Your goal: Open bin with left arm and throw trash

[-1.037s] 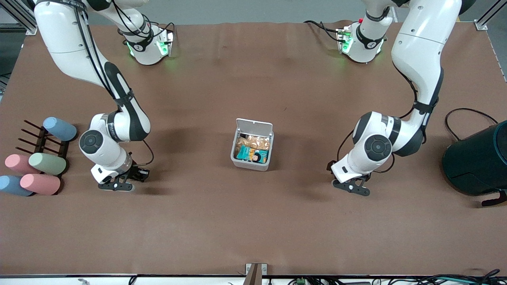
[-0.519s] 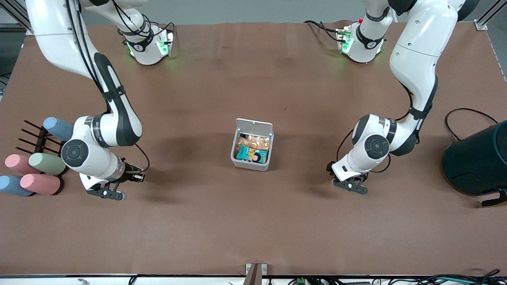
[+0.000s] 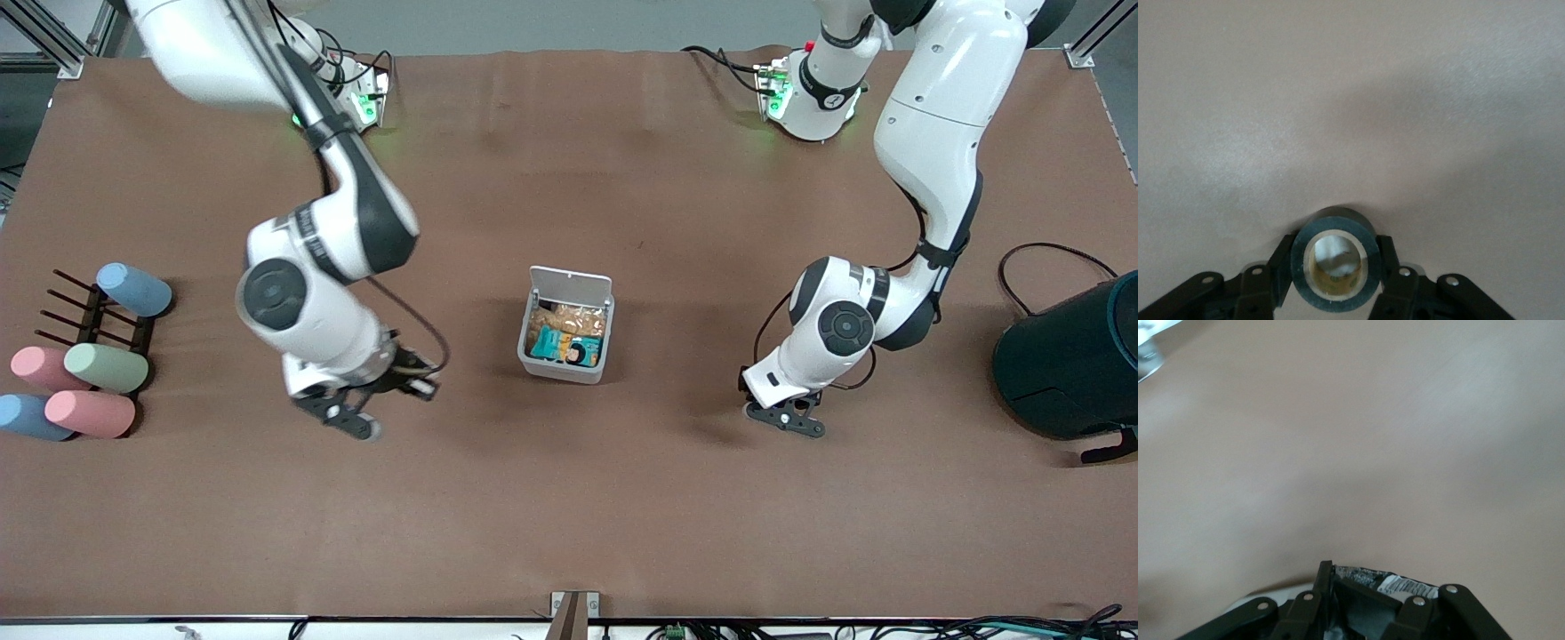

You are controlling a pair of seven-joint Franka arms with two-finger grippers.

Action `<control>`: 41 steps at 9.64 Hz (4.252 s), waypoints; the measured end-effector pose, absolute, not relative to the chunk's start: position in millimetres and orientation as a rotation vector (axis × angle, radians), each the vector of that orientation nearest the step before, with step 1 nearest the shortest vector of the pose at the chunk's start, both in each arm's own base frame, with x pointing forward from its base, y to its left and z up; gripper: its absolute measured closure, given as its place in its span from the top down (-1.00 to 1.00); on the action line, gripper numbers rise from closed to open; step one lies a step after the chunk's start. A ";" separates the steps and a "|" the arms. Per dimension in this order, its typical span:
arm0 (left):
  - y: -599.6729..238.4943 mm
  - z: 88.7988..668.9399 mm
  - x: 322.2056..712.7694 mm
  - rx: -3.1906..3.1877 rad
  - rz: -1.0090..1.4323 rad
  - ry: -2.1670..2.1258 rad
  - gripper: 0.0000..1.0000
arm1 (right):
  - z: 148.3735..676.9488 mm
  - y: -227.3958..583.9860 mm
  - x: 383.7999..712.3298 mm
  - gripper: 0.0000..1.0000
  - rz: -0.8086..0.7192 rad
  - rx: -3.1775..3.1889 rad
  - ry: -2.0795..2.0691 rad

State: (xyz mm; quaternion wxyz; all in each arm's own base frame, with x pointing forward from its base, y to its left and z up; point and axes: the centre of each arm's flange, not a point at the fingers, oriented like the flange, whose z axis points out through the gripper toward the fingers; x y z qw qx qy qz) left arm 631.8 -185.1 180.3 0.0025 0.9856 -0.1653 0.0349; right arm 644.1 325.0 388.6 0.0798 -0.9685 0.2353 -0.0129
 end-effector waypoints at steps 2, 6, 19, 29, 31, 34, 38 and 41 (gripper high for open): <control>-210.9 196.3 634.5 3.056 0.155 -0.510 0.09 | 401.9 394.4 617.5 -0.83 -0.099 -2.793 0.724; -274.8 227.9 624.5 2.990 0.202 -0.378 0.08 | 395.8 455.0 585.1 -0.78 -0.118 -2.738 0.702; -464.9 330.2 533.8 2.733 0.101 0.067 0.08 | 343.7 178.3 675.5 0.87 0.231 -3.010 0.532; -399.9 390.7 579.9 2.974 0.105 0.108 1.00 | 184.4 -78.0 523.6 0.97 0.156 -3.132 0.080; -333.9 452.5 609.6 3.036 0.135 0.240 1.00 | 179.4 -72.5 509.6 0.96 0.259 -3.116 0.071; -237.0 523.7 615.1 3.144 0.126 0.191 1.00 | 192.6 -65.7 499.0 0.87 0.324 -3.106 0.055; -133.7 614.4 578.6 3.138 0.083 0.075 1.00 | 193.0 -65.8 500.6 0.76 0.214 -3.122 0.055; -60.0 636.2 554.4 3.175 0.050 -0.002 1.00 | 182.7 -64.9 495.4 0.62 0.228 -3.119 0.055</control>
